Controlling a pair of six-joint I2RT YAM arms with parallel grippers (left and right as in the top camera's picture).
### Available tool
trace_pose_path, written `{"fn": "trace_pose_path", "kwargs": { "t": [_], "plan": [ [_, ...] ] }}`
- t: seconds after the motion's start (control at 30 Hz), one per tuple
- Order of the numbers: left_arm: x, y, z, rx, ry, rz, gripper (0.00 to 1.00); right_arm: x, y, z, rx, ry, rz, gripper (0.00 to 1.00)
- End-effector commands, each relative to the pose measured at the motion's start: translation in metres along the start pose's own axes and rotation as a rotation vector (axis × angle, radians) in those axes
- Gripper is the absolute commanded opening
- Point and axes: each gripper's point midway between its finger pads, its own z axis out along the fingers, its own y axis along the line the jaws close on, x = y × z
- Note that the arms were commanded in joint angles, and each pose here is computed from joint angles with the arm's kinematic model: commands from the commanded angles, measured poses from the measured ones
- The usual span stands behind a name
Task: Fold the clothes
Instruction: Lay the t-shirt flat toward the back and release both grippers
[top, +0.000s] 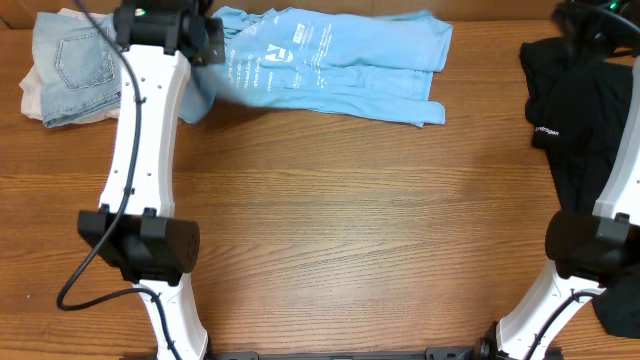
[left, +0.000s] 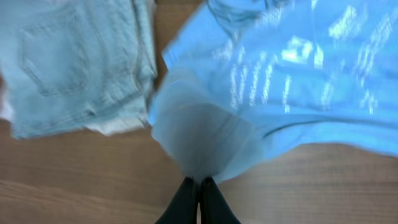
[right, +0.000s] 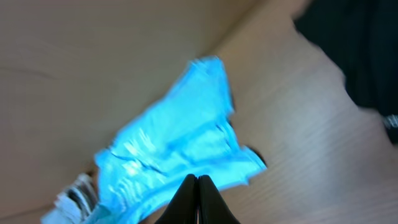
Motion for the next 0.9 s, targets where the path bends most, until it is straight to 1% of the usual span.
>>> {"fn": "trace_pose_path", "kwargs": {
  "t": [0.0,0.03,0.07,0.1,0.13,0.17,0.33,0.43,0.67,0.73,0.87],
  "plan": [
    [-0.006,0.003,-0.046,0.066,-0.058,-0.053,0.17,0.010,0.012,-0.023,-0.010,-0.009,-0.079,0.18],
    [0.000,0.003,-0.046,0.064,-0.037,-0.047,0.41,0.017,0.012,-0.022,-0.002,0.013,-0.097,0.31],
    [0.004,0.003,-0.046,0.063,-0.019,-0.042,0.80,0.024,0.012,-0.020,0.006,0.038,-0.118,0.51],
    [0.008,0.002,-0.046,0.067,-0.002,-0.038,0.98,0.033,0.013,-0.017,0.014,0.066,-0.142,0.70],
    [0.013,0.000,-0.046,0.077,0.018,-0.035,1.00,0.040,0.014,-0.014,0.020,0.090,-0.160,0.89],
    [0.016,-0.001,-0.046,0.084,0.031,-0.032,1.00,0.046,0.014,-0.010,0.035,0.109,-0.166,1.00],
    [0.021,0.000,-0.046,0.085,0.052,-0.028,1.00,0.070,0.007,0.022,0.158,0.171,-0.210,1.00],
    [0.031,-0.001,-0.047,0.090,0.093,-0.017,1.00,0.081,-0.001,0.047,0.231,0.210,-0.233,1.00],
    [0.079,-0.013,-0.034,0.141,0.324,0.009,1.00,0.094,-0.028,0.110,0.327,0.297,-0.221,1.00],
    [0.090,-0.015,-0.023,0.132,0.390,0.014,1.00,0.095,-0.035,0.123,0.338,0.312,-0.215,1.00],
    [0.107,-0.021,0.009,0.097,0.495,-0.050,1.00,0.099,-0.044,0.138,0.356,0.335,-0.210,1.00]
  ]
}}
